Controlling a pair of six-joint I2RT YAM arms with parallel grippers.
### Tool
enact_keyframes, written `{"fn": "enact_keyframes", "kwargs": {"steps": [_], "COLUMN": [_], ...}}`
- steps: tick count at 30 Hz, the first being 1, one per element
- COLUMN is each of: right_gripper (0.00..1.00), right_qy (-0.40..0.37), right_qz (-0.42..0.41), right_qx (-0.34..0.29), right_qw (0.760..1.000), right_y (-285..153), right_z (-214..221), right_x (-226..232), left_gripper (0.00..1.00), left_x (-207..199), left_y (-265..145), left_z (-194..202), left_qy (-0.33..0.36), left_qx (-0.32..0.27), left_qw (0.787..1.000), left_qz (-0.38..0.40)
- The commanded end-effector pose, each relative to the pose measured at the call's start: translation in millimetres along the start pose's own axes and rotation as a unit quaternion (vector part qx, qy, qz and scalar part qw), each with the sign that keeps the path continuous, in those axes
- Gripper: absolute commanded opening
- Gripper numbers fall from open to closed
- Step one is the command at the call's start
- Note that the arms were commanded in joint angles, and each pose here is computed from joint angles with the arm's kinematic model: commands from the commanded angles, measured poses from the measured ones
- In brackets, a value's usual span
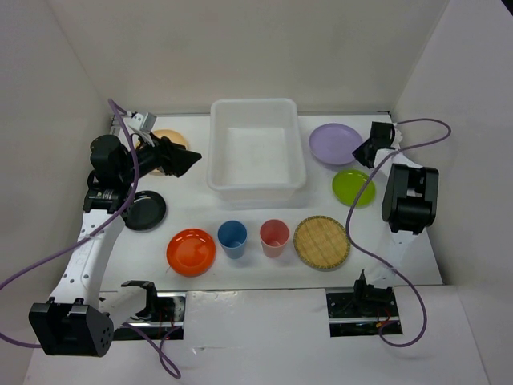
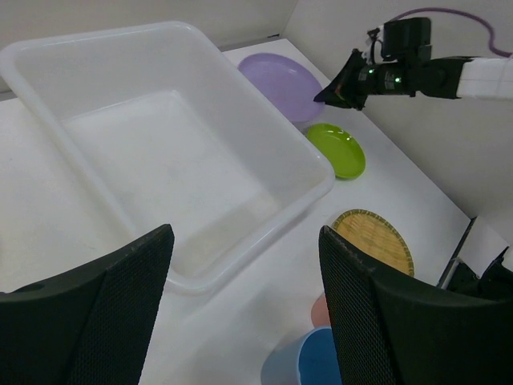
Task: Place the mixed dishes into the plastic bin
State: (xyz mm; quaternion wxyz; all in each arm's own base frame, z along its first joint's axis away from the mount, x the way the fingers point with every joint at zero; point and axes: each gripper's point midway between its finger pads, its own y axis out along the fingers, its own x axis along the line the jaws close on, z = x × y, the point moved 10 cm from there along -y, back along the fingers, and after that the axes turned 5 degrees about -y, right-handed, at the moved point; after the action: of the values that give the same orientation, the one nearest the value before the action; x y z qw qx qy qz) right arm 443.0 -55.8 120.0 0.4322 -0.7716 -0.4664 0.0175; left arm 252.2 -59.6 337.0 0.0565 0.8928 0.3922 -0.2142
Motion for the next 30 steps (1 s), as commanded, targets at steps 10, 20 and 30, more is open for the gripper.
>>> {"fn": "enact_keyframes", "kwargs": {"steps": [10, 20, 30], "right_gripper": [0.0, 0.0, 0.0], "right_qy": [0.035, -0.058, -0.124], "right_qz": [-0.092, -0.243, -0.258], "right_qx": [-0.208, -0.181, -0.068], "right_qw": [0.973, 0.951, 0.956], "right_y": [-182.7, -254.0, -169.2], "right_z": [-60.0, -0.8, 84.0], "right_x": [73.0, 182.2, 258.2], "left_gripper": [0.8, 0.8, 0.8], "left_x": [-8.9, -14.8, -25.7], "left_y": [-4.7, -6.6, -23.6], "left_z": [-16.5, -19.4, -17.2], "left_qy": [0.045, 0.038, 0.051], "left_qx": [-0.025, -0.031, -0.034], "left_qw": [0.999, 0.998, 0.998], "left_qz": [0.016, 0.029, -0.001]}}
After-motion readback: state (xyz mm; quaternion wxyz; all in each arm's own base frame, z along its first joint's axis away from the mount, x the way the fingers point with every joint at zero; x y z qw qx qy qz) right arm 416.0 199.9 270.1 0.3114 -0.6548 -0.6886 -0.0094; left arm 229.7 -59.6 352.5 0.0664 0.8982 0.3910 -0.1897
